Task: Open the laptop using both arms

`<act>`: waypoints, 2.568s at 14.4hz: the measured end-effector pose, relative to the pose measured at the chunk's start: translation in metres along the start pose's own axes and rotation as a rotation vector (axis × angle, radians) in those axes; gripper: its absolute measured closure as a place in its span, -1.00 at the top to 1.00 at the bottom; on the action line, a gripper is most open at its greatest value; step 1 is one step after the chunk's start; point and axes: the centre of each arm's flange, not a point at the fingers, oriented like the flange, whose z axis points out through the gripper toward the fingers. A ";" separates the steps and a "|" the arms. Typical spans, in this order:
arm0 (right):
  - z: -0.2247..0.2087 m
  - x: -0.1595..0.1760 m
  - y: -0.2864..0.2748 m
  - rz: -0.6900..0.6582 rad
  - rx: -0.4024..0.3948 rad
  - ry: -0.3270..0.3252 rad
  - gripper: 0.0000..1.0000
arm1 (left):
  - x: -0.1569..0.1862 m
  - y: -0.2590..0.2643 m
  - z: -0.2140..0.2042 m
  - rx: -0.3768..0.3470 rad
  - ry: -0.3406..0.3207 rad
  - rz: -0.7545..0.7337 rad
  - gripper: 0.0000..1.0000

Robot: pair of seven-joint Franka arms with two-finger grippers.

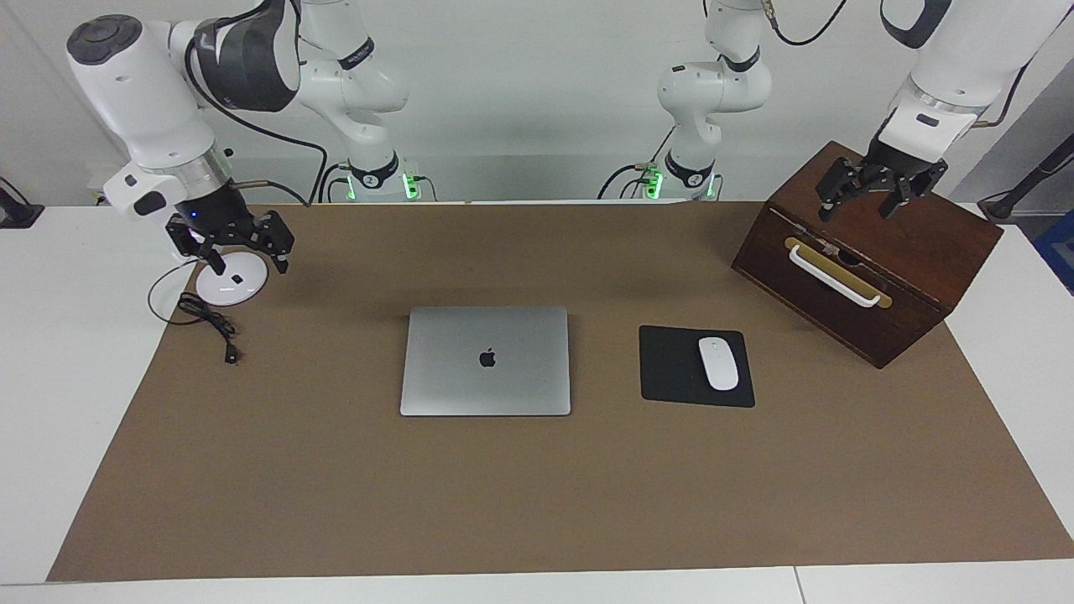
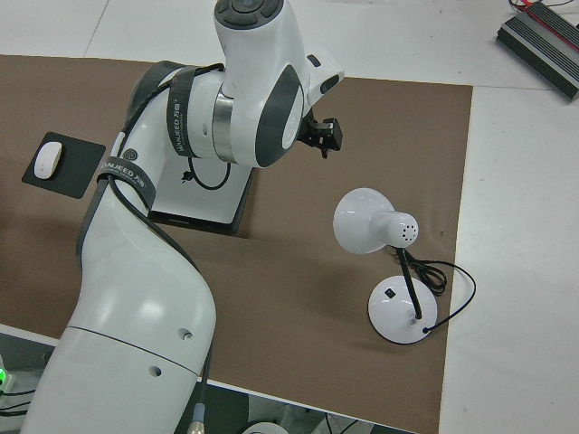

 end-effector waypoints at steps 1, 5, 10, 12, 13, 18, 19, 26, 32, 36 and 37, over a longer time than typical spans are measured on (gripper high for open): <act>0.000 0.000 -0.001 0.001 0.002 0.000 1.00 | 0.000 0.000 0.000 0.000 0.000 0.000 1.00; -0.001 -0.001 -0.001 0.002 0.006 0.001 1.00 | 0.000 0.000 0.000 0.000 0.000 0.000 1.00; 0.004 -0.005 -0.014 0.078 0.036 -0.011 1.00 | 0.000 0.000 0.000 0.000 0.000 -0.001 1.00; 0.010 -0.007 -0.022 0.145 0.080 -0.023 1.00 | 0.000 0.000 0.000 0.000 0.000 -0.001 1.00; 0.012 -0.009 -0.026 0.183 0.101 -0.028 1.00 | 0.000 0.000 0.000 0.000 0.000 -0.001 1.00; 0.024 -0.022 -0.066 0.314 0.164 -0.024 1.00 | 0.000 0.000 0.000 0.000 0.000 0.000 1.00; 0.028 -0.026 -0.068 0.322 0.173 -0.016 1.00 | 0.000 0.000 0.000 0.000 0.000 0.000 1.00; 0.035 -0.040 -0.067 0.346 0.204 -0.006 1.00 | 0.000 0.004 0.000 0.000 0.000 0.006 1.00; 0.064 -0.066 -0.087 0.341 0.237 0.116 1.00 | 0.000 0.003 0.002 0.000 -0.003 0.006 1.00; 0.079 -0.103 -0.103 0.332 0.268 0.171 1.00 | -0.001 0.003 0.004 0.000 -0.009 -0.012 0.62; 0.081 -0.109 -0.104 0.350 0.293 0.185 1.00 | -0.001 0.003 0.005 0.000 -0.011 -0.021 0.30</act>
